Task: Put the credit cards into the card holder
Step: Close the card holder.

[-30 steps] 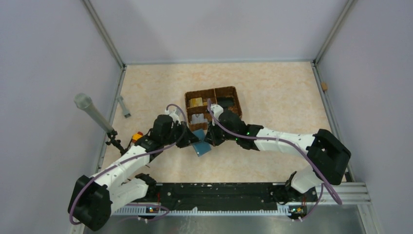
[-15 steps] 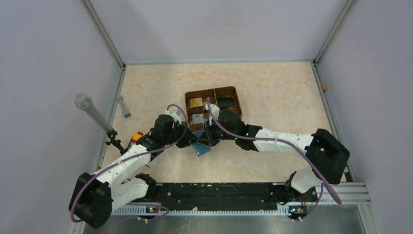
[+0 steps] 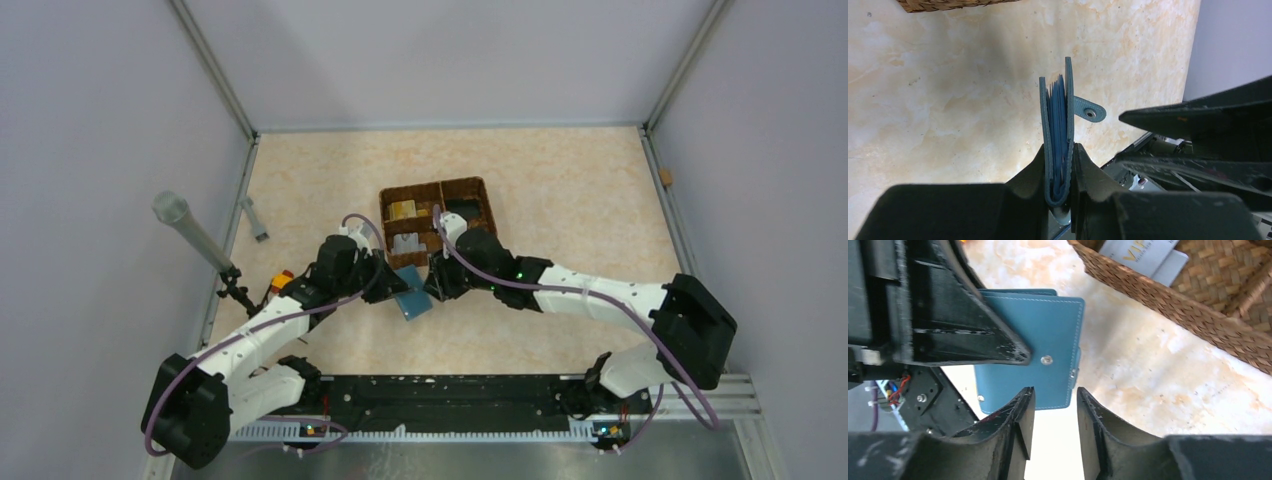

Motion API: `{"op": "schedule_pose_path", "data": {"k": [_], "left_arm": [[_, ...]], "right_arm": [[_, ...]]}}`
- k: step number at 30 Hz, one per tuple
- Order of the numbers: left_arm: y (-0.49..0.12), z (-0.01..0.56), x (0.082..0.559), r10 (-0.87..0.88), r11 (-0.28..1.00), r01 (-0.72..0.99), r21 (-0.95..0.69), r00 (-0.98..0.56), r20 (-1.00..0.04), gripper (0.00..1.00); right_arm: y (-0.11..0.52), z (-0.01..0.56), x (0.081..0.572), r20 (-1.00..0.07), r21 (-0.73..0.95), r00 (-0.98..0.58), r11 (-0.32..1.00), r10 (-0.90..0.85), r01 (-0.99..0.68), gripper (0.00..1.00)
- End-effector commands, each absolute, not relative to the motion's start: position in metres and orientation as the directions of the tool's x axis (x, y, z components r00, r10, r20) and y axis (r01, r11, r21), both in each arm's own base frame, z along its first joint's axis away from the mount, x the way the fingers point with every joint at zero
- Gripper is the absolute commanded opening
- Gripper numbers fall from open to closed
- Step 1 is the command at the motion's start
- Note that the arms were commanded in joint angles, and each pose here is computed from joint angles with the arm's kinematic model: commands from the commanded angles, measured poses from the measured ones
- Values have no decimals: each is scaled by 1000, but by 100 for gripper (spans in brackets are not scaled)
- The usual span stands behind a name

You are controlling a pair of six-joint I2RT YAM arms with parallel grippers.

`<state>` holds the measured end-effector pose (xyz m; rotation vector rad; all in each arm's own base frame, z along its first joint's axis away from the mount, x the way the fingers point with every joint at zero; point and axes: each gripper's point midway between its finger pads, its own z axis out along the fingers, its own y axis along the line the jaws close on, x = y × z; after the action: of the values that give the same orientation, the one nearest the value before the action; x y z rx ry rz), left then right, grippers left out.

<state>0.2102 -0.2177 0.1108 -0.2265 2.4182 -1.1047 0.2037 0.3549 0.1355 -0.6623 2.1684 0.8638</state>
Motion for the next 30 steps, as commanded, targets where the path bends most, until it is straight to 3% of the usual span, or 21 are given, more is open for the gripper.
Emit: {"op": "schedule_pose_path", "data": {"k": [1, 7, 14, 23, 29, 30], "left_arm": [[-222, 129, 216, -335, 638, 107, -762, -853, -400, 0], [-221, 129, 215, -330, 640, 109, -760, -854, -401, 0], [-221, 129, 214, -329, 640, 110, -760, -855, -401, 0], [-221, 129, 215, -328, 642, 110, -759, -855, -401, 0], [-221, 128, 214, -325, 641, 110, -759, -857, -399, 0], [-221, 129, 214, -326, 642, 110, -759, -857, -400, 0]], "right_arm": [[345, 135, 220, -762, 318, -611, 697, -216, -643, 40], [347, 133, 227, -756, 359, -627, 679, -190, -640, 42], [356, 137, 230, -757, 408, -633, 640, -161, -651, 30], [361, 131, 228, -744, 425, -645, 622, -175, -658, 28], [362, 129, 230, -743, 424, -646, 626, -172, -655, 7], [362, 129, 231, -746, 422, -644, 626, -172, -655, 0]]}}
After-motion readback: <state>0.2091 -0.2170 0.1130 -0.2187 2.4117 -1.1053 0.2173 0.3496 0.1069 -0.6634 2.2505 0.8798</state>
